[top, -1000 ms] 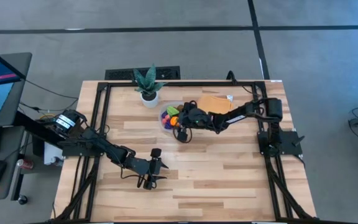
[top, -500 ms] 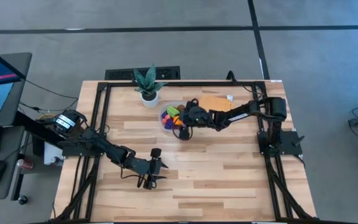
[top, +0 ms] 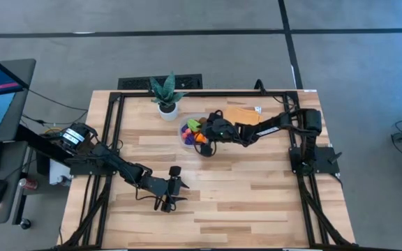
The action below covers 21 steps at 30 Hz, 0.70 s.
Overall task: Pick and placing Produce into tupperware
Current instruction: Return to Home Position
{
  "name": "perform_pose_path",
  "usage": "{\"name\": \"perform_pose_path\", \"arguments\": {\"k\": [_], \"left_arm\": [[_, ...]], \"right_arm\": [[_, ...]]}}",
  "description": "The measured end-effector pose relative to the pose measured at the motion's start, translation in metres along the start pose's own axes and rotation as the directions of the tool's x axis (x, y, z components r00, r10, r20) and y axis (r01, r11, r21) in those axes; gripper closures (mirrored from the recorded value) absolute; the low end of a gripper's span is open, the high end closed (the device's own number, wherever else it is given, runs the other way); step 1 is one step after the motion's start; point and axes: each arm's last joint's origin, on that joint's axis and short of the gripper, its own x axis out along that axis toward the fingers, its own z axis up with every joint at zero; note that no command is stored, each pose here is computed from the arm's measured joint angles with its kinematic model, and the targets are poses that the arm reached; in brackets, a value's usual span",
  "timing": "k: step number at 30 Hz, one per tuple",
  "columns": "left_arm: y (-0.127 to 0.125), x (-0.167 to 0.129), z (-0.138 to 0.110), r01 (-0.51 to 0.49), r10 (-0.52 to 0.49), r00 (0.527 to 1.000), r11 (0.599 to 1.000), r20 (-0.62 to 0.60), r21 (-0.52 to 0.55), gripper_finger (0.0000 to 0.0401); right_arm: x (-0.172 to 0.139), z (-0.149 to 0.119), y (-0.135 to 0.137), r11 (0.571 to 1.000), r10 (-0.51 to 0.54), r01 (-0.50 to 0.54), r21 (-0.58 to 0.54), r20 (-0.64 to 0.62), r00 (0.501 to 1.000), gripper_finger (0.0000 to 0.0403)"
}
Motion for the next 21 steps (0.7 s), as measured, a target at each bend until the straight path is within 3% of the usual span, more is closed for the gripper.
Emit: {"name": "perform_pose_path", "arguments": {"k": [8,15,21], "left_arm": [[0.002,-0.002,0.005,-0.058,0.057,0.998,0.998,0.041,0.025,0.0197],[0.006,-0.018,0.026,-0.137,0.129,0.981,0.989,0.147,0.048,0.0197],[0.013,-0.045,0.053,-0.229,0.213,0.936,0.973,0.279,0.024,0.0197]], "right_arm": [[-0.014,0.028,0.004,0.997,0.011,-0.006,-0.075,0.067,0.998,0.0023],[-0.061,0.068,0.004,0.996,0.024,-0.012,-0.089,0.134,0.991,0.0022],[-0.105,0.091,0.012,0.995,0.060,-0.047,-0.082,0.160,0.985,0.0022]]}}
